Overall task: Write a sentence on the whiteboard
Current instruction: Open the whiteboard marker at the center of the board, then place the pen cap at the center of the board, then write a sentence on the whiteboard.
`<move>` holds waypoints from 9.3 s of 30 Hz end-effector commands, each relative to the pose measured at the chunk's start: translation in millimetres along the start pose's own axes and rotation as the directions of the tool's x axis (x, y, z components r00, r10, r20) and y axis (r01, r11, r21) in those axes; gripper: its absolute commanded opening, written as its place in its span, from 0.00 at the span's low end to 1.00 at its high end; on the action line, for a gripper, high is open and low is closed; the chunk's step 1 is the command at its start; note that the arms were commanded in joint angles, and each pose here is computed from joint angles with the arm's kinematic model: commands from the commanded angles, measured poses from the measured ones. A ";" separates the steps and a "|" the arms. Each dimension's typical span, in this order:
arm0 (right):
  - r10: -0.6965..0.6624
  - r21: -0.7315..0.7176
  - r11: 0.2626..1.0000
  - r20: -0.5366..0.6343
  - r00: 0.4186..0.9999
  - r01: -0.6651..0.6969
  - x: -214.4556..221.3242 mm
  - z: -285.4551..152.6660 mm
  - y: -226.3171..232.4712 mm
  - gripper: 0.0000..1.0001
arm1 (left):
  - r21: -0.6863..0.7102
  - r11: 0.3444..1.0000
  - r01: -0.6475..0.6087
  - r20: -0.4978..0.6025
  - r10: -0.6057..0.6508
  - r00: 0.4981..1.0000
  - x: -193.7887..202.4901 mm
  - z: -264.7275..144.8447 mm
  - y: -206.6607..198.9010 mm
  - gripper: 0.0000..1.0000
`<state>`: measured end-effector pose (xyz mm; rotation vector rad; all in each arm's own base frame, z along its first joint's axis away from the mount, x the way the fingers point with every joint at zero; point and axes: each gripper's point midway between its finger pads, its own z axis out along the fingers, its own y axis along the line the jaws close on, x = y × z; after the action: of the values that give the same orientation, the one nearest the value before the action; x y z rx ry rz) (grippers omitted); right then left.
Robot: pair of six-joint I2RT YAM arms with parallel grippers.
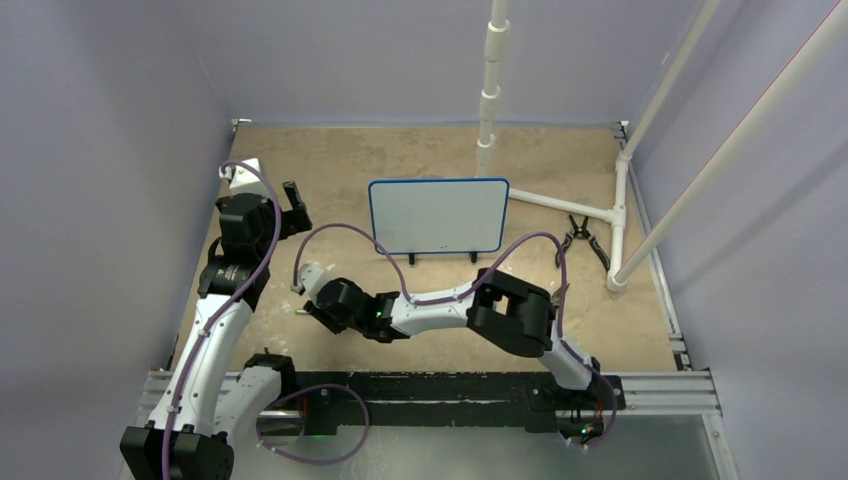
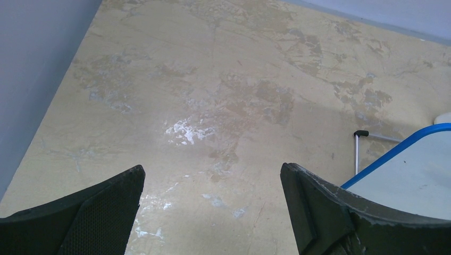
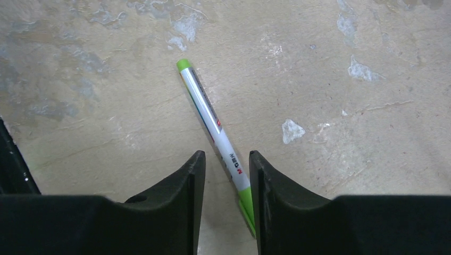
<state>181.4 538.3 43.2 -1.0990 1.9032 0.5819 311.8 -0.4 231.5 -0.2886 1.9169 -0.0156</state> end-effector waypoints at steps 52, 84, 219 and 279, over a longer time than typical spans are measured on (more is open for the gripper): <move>0.656 -0.225 0.615 0.677 0.333 -0.755 -166.1 -288.4 -130.7 0.00 | 0.917 0.260 0.302 -0.289 -0.087 0.953 29.2 -186.1 -185.6 0.93; 0.716 -0.284 0.555 0.642 0.274 -0.782 -126.2 -271.5 -118.1 0.00 | 0.918 0.165 0.360 -0.366 0.006 0.930 49.0 -176.3 -240.3 0.00; 0.455 0.064 0.784 0.617 0.642 -0.617 -52.7 -346.2 -201.0 0.00 | 0.275 0.959 -0.074 -0.371 0.176 0.912 221.7 -17.8 -115.4 0.60; 0.246 0.221 0.832 0.675 0.696 -0.508 -146.3 -208.9 -197.5 0.00 | 0.772 0.622 -0.133 -0.057 0.275 0.960 28.8 44.4 -180.7 0.29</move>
<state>292.8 347.9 246.3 -0.2093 1.6262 0.6204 371.3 -176.9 215.8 0.5305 1.9473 -0.7299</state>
